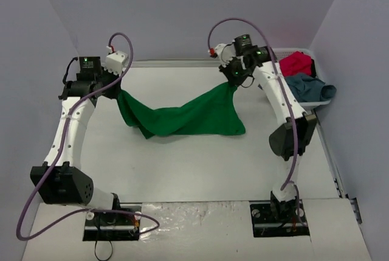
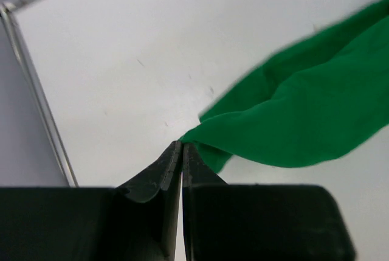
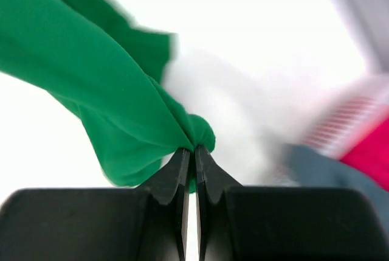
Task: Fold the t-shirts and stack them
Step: Flatten out the tshirt
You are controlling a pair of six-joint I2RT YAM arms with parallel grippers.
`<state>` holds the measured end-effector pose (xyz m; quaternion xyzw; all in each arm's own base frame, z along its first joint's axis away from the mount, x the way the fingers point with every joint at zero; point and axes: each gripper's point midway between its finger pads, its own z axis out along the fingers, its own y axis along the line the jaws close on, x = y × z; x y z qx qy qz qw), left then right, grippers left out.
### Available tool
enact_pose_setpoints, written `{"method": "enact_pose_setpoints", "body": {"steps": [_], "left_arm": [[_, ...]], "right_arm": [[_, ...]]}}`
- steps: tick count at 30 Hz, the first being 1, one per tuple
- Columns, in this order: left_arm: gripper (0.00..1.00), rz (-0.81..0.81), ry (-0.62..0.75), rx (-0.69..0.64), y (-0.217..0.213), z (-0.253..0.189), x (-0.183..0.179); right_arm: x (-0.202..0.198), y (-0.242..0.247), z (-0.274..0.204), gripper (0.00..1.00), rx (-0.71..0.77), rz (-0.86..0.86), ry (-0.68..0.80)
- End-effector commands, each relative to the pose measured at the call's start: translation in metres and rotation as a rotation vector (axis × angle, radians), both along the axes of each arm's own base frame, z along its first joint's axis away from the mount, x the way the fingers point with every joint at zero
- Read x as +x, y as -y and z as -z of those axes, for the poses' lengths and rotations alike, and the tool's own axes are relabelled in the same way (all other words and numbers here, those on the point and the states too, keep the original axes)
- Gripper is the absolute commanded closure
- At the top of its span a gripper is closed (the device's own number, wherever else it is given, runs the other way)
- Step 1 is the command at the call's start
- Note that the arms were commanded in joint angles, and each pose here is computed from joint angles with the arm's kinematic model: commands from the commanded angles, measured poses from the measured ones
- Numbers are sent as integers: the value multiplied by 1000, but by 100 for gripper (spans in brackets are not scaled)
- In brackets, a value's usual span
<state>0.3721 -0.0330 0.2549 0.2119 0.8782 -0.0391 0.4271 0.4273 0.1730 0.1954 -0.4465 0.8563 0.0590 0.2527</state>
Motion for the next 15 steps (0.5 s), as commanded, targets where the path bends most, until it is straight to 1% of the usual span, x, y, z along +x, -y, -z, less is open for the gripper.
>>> {"method": "enact_pose_setpoints", "body": {"steps": [1, 2, 3, 4, 5, 6, 7, 8, 9, 10, 11, 12, 13, 14, 15], "left_arm": [[98, -104, 87, -34, -9, -57, 35], [97, -108, 156, -53, -8, -91, 45], [98, -113, 173, -83, -5, -104, 43], [98, -109, 197, -99, -2, -118, 42], [98, -100, 232, -115, 0, -135, 35], [98, -88, 250, -133, 4, -146, 28], [98, -58, 289, -149, 9, -162, 12], [98, -49, 269, -155, 11, -154, 12], [98, -28, 276, -147, 12, -150, -5], [98, 1, 276, -147, 16, -146, -15], [98, 23, 315, -138, 17, -154, -38], [98, 51, 255, -105, 17, -125, -47], [97, 81, 241, -99, 20, -116, -59], [98, 117, 267, -68, 20, -115, -80], [98, 141, 222, -55, 21, -98, -94]], "right_arm": [[33, 36, -60, 100, -9, 148, 184], [35, 38, -71, 100, 8, 153, 210], [36, 39, -85, 100, 42, 155, 238], [34, 39, -96, 100, 111, 141, 240], [25, 40, -117, 100, 153, 132, 275], [18, 39, -127, 100, 177, 118, 288], [0, 38, -142, 100, 207, 83, 307], [-11, 37, -146, 100, 218, 69, 313], [-20, 38, -148, 100, 225, 54, 315], [-42, 42, -143, 100, 222, 43, 298], [-53, 42, -138, 100, 221, 23, 285], [-66, 44, -128, 100, 217, 12, 257], [-91, 48, -108, 100, 201, 0, 205], [-106, 48, -98, 100, 190, -26, 185], [-120, 51, -84, 100, 170, -41, 150]]}}
